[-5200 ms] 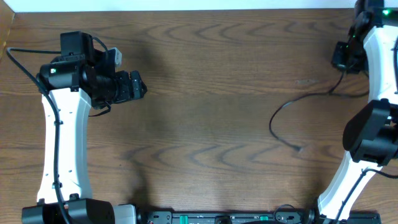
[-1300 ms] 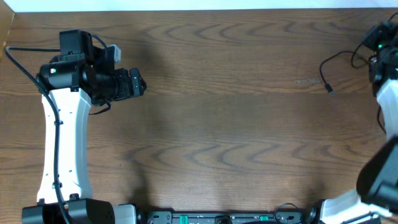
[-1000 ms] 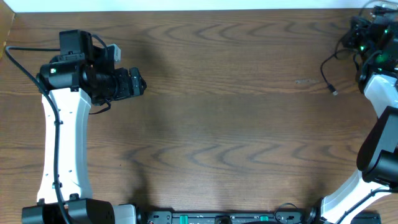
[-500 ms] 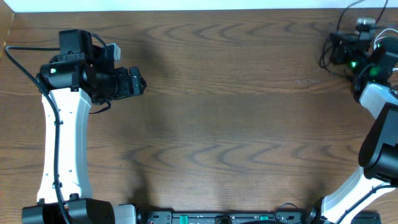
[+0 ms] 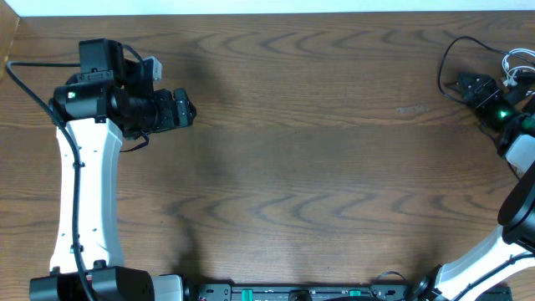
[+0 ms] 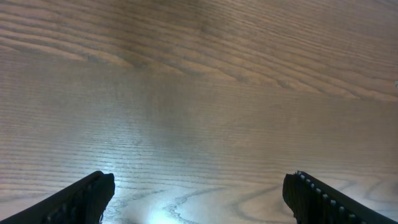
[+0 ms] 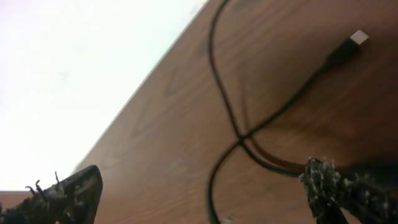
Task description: Untangle cables
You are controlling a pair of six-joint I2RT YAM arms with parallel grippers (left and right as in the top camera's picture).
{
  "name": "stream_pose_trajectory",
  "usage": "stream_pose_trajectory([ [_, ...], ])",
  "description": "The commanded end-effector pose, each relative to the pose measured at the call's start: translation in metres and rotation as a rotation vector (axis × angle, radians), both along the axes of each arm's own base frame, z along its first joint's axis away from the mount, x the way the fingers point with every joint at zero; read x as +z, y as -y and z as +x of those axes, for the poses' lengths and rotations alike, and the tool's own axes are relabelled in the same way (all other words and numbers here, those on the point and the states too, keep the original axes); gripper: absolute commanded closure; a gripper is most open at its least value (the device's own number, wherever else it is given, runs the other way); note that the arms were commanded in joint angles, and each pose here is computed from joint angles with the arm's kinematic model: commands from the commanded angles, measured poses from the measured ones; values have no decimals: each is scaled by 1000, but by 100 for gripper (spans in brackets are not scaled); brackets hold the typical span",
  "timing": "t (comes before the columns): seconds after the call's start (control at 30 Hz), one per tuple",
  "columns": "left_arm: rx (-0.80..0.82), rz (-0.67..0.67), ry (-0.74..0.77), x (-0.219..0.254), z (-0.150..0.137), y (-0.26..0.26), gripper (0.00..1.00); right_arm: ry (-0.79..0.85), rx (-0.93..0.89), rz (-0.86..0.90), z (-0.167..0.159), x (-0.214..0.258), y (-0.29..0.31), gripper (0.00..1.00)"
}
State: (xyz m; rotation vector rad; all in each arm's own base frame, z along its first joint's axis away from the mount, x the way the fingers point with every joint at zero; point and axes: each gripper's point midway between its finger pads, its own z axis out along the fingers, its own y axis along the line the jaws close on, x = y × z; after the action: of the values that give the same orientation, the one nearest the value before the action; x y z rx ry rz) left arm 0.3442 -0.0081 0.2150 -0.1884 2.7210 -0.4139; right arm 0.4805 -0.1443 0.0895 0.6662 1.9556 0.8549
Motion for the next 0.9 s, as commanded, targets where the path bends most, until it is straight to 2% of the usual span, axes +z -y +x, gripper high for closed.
stream_pose_trajectory([
  [0.0,-1,-11,8,3,-1,1,9,65,79,63,1,30,-20,1],
  [0.1,-1,-11,8,3,-1,1,9,137,116,30,0,66,-31,1],
  [0.2,-1,-11,8,3,-1,1,8,234,143,-32,-5,121,-47,1],
  [0.37,-1,-11,8,3,-1,1,9,260,92,-97,-18,163,-55,1],
  [0.47,-1,-11,8,3,-1,1,8,210,49,-158,-24,159,-52,1],
  [0.7,-1,-11,8,3,-1,1,8,43,-46,-231,-28,115,-32,1],
  [0.8,-1,-11,8,3,-1,1,9,59,-57,-270,-17,106,-23,1],
  [0.87,-1,-11,8,3,-1,1,9,133,-57,-319,-3,109,-17,1],
])
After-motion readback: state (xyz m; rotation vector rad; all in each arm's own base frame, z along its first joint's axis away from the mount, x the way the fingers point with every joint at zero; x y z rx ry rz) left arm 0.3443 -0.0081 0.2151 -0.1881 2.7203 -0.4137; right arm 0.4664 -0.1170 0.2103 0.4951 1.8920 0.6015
